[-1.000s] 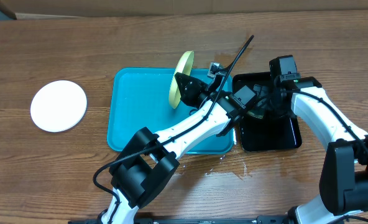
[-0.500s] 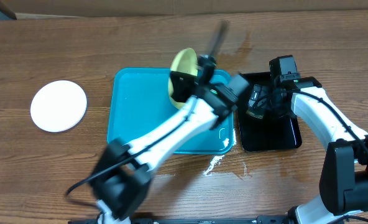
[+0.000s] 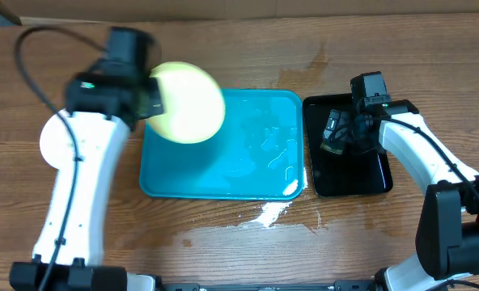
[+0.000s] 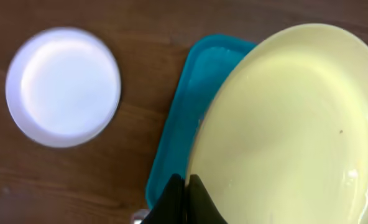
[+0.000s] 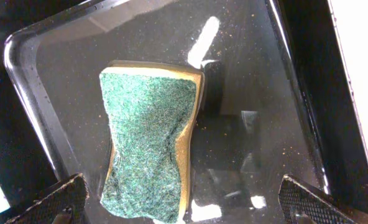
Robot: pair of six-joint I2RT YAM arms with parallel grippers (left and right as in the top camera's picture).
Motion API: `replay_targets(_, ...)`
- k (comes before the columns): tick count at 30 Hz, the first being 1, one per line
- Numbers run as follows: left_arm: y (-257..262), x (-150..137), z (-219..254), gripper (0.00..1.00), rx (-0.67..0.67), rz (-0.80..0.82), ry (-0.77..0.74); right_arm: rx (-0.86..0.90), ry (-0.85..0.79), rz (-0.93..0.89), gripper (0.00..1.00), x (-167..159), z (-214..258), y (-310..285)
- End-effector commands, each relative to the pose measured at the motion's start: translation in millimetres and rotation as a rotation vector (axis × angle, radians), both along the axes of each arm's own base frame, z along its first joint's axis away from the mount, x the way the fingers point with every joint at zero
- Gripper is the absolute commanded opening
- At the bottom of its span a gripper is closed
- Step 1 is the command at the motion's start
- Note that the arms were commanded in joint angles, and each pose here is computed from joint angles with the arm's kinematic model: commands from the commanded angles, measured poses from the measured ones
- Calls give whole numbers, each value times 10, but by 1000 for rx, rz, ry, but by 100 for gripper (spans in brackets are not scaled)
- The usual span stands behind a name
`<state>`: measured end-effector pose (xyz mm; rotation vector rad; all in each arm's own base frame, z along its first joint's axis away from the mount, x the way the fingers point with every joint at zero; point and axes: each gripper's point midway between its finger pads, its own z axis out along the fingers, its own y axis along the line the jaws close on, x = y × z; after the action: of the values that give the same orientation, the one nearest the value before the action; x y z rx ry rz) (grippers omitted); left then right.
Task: Clean dirty plates on tray and stack at the side
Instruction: 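Move the yellow plate left and lower it onto the white plates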
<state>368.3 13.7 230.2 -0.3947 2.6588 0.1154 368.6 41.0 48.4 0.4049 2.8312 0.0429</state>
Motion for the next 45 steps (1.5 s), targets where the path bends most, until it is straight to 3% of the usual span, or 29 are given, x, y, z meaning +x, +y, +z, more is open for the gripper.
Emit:
replay_targets(1,233,-24,-110,4,-131,34,29,-3,-8,-3,100,11,8,5)
replay_targets(8,1163,-226,-448,4,-111,322,51,-3,-8,-3,100,11,8,5)
replay_targets(16,1868,-602,-937,4,-33,720,42,-3,-8,-3,100,11,8,5)
replay_targets(28,2189,-775,-1373,5,-51,873,-33,-3,-8,-3,100,11,8,5)
replay_targets(29,2195,-773,-1383,13,-48,874,-36,-3,-8,-3,100,11,8,4)
replay_targets(31,2212,-745,-1376,55,-46,873,-52,-3,-8,-3,100,11,8,4)
replay_targets(32,2222,-728,-1365,69,-45,872,-61,-3,-8,-3,100,11,8,4)
replay_targets(35,2251,-668,-1335,82,-44,866,-91,-3,-8,-3,100,11,8,4)
replay_targets(40,2162,-470,-1304,80,-110,760,-135,-3,-8,-3,100,11,8,4)
replay_targets(44,1899,-201,-1244,52,-256,588,-190,-3,-8,-3,100,11,8,4)
replay_targets(45,1795,-136,-1222,41,-311,541,-204,-3,-8,-3,100,11,8,4)
